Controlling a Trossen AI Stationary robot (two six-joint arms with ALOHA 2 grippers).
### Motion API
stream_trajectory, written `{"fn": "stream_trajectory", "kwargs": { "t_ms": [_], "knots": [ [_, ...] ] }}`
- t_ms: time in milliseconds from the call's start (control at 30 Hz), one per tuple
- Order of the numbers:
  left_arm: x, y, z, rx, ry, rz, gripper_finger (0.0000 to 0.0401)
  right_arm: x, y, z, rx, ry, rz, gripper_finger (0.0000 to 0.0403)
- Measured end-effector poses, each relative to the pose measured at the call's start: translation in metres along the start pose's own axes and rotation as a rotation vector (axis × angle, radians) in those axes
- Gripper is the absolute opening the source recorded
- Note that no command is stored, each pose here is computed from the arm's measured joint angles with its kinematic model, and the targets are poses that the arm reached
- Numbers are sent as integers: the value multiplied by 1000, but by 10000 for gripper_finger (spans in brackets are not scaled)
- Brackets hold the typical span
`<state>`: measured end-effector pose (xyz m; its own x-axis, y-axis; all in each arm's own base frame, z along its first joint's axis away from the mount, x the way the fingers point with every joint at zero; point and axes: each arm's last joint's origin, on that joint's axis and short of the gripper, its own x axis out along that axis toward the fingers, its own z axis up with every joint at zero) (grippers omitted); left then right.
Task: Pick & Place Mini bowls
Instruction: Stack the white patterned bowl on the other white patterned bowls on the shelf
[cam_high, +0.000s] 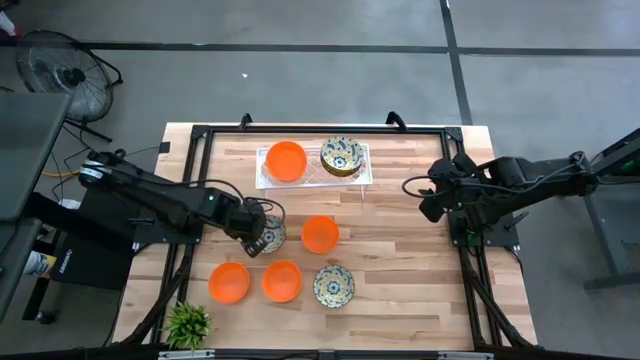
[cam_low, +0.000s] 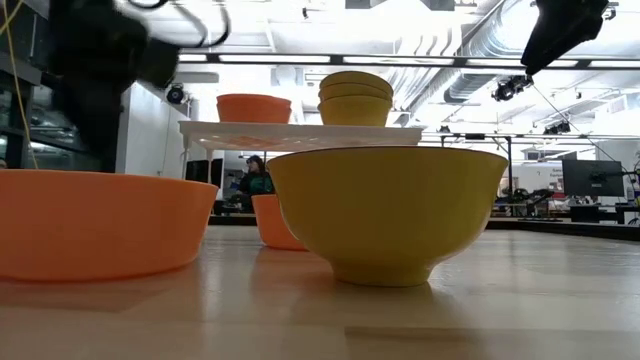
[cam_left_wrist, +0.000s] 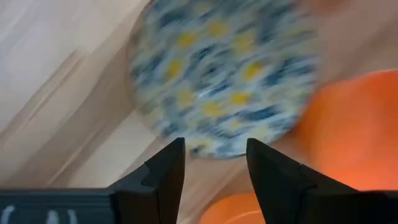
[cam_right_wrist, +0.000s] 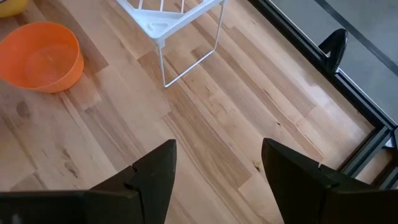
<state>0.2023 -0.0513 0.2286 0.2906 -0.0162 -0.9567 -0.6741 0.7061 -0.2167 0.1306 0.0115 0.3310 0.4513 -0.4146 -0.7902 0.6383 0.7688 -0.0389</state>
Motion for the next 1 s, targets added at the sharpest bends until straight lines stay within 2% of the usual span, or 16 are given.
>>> {"fn": "stream_trajectory", "kwargs": {
  "t_ms": [200, 533, 800, 1000],
  "knots": [
    [10, 8, -5, -147, 24, 45, 166, 0, 0, 0, 7, 1, 4, 224],
    [13, 10, -5, -246, -14, 106, 165, 0, 0, 0, 25, 1, 5, 224],
    [30, 5, -3, -247, 19, 162, 165, 0, 0, 0, 45, 1, 5, 224],
    [45, -3, 0, -244, 26, 149, 165, 0, 1, 0, 52, 6, 11, 224]
  ]
}}
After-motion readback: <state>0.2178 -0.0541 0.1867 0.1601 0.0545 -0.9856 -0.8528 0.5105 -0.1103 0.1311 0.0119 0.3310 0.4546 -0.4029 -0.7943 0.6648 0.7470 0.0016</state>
